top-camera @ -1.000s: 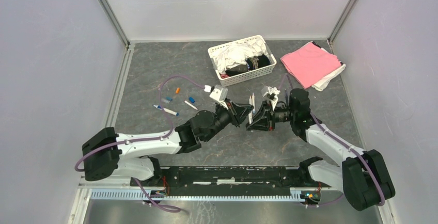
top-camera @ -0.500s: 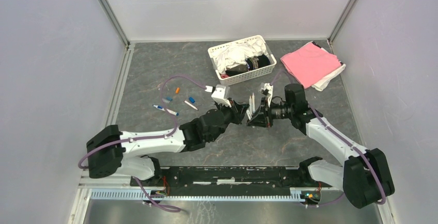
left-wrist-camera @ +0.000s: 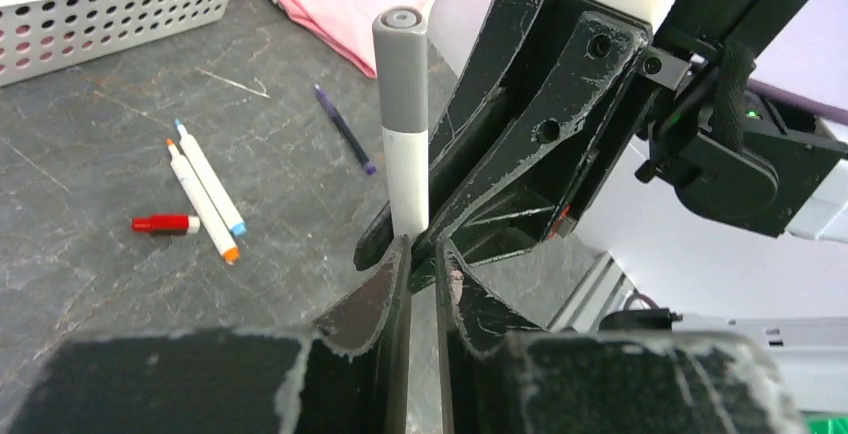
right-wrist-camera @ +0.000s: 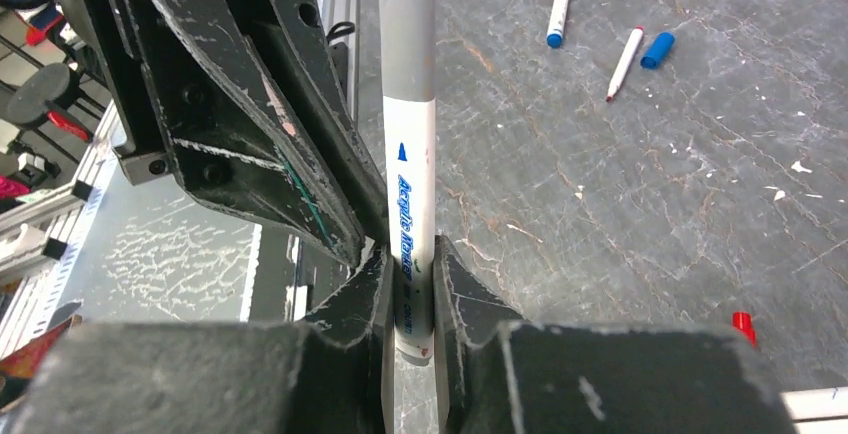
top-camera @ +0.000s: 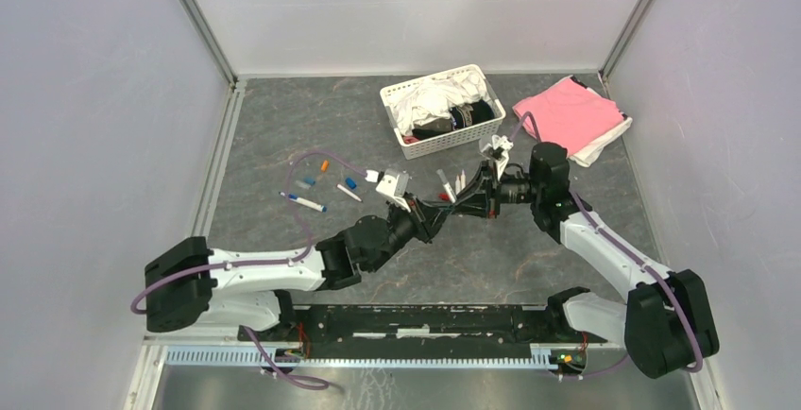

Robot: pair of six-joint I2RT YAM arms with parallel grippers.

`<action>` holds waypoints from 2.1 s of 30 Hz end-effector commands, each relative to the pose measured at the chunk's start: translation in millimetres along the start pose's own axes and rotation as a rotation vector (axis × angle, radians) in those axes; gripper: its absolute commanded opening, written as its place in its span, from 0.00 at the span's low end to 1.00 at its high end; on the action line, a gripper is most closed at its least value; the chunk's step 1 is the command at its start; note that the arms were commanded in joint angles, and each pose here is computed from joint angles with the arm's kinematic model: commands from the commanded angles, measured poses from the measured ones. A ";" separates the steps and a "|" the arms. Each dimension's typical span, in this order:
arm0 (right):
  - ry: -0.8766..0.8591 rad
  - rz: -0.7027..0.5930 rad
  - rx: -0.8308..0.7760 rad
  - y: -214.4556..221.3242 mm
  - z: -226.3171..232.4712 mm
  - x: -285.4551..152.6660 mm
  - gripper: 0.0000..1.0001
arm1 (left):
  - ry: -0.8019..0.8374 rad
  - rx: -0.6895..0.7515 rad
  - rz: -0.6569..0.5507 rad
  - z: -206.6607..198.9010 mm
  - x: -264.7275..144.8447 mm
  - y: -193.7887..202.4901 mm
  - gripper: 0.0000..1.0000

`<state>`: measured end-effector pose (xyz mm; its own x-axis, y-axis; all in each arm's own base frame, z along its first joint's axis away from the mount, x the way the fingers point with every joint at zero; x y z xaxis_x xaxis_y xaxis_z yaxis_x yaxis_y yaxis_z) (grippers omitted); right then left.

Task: Insert the pens into the pen caps
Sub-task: Press the pen cap onto the pen, then place the pen at the center of the board.

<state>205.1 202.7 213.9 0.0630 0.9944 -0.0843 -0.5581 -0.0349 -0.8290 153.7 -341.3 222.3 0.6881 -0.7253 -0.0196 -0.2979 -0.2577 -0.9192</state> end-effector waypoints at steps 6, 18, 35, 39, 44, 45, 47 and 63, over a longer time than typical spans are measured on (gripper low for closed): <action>0.180 -0.210 -0.407 -76.1 -2.8 -6.0 0.00 | 0.141 0.087 0.416 -14.8 -63.3 68.9 0.04; 0.051 -0.105 -0.492 -51.5 8.3 -5.3 0.00 | 0.159 0.095 0.135 -14.0 -80.7 -12.1 0.74; -0.087 -0.095 -0.299 -23.4 24.7 -2.0 0.00 | 0.307 0.128 -0.194 -15.3 -24.8 -108.1 0.99; -0.072 -0.099 -0.269 -22.3 21.3 -0.9 0.02 | 0.341 0.160 -0.168 -23.2 -7.9 -103.9 0.94; -0.073 -0.094 -0.266 -19.4 20.3 1.0 0.03 | 0.314 0.148 -0.155 -20.8 5.9 -97.4 0.75; -0.072 -0.093 -0.266 -18.6 19.8 1.4 0.03 | 0.306 0.146 -0.154 -20.3 9.2 -97.5 0.71; -0.069 -0.092 -0.268 -18.2 19.4 1.8 0.04 | 0.288 0.144 -0.146 -19.9 15.3 -97.4 0.57; -0.120 -0.074 -0.257 -13.7 27.2 6.1 0.59 | 0.405 0.209 -0.038 -22.2 24.0 -76.1 0.02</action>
<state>196.1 208.2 236.2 0.0327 0.9993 0.0177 -0.3554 0.0281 -0.9343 183.9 -347.9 284.1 0.4694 -0.8795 0.0778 -0.1585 -0.1706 -0.9725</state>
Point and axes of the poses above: each gripper's point midway between its finger pads, its own x axis out along the fingers, its own z axis along the line the jaws close on, y = z × x, the point moved 4 cm from there along -x, back along the fingers, and after that the axes turned 12 degrees about x, right-handed, at the moved point
